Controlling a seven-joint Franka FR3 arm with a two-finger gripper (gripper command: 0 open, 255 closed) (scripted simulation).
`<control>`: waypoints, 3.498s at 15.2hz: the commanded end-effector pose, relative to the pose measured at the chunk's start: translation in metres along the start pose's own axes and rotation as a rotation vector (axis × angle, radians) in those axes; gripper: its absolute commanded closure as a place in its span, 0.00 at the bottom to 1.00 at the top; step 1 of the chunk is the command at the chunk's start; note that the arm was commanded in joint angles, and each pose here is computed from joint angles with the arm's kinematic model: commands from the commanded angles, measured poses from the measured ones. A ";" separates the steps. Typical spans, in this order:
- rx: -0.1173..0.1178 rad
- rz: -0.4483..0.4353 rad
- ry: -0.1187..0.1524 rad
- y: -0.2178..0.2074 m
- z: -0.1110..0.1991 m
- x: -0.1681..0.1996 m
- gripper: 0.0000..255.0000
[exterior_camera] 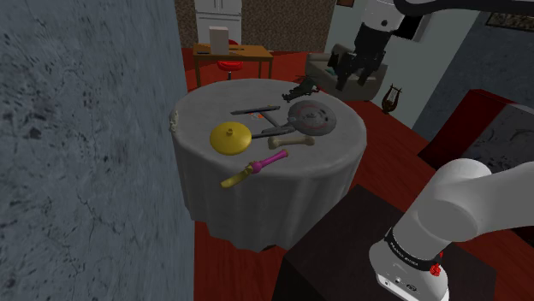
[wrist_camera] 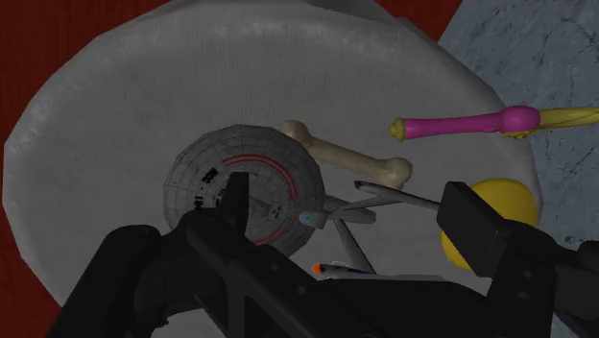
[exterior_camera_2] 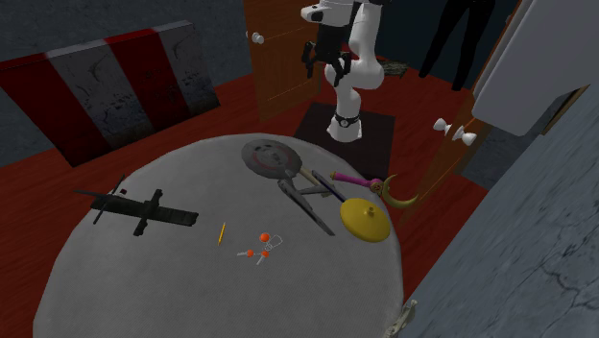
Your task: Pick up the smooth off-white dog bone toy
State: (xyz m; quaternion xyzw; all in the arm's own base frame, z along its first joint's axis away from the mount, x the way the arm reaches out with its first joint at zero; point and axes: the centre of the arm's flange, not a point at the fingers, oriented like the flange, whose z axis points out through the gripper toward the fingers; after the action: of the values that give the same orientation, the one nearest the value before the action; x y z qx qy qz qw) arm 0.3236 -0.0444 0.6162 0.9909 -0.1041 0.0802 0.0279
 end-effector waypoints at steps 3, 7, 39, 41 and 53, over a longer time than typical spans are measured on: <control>0.012 -0.116 -0.015 0.004 0.022 0.016 0.00; 0.037 -0.347 -0.046 0.006 0.068 0.049 0.00; 0.136 -1.290 -0.171 -0.064 0.300 0.138 1.00; 0.137 -1.291 -0.172 -0.066 0.302 0.137 1.00; 0.137 -1.291 -0.171 -0.063 0.248 0.144 1.00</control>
State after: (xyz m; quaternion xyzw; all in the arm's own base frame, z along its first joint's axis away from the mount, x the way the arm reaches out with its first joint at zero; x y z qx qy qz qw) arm 0.5147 -0.0303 0.3868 0.8567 0.5151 -0.0260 -0.0014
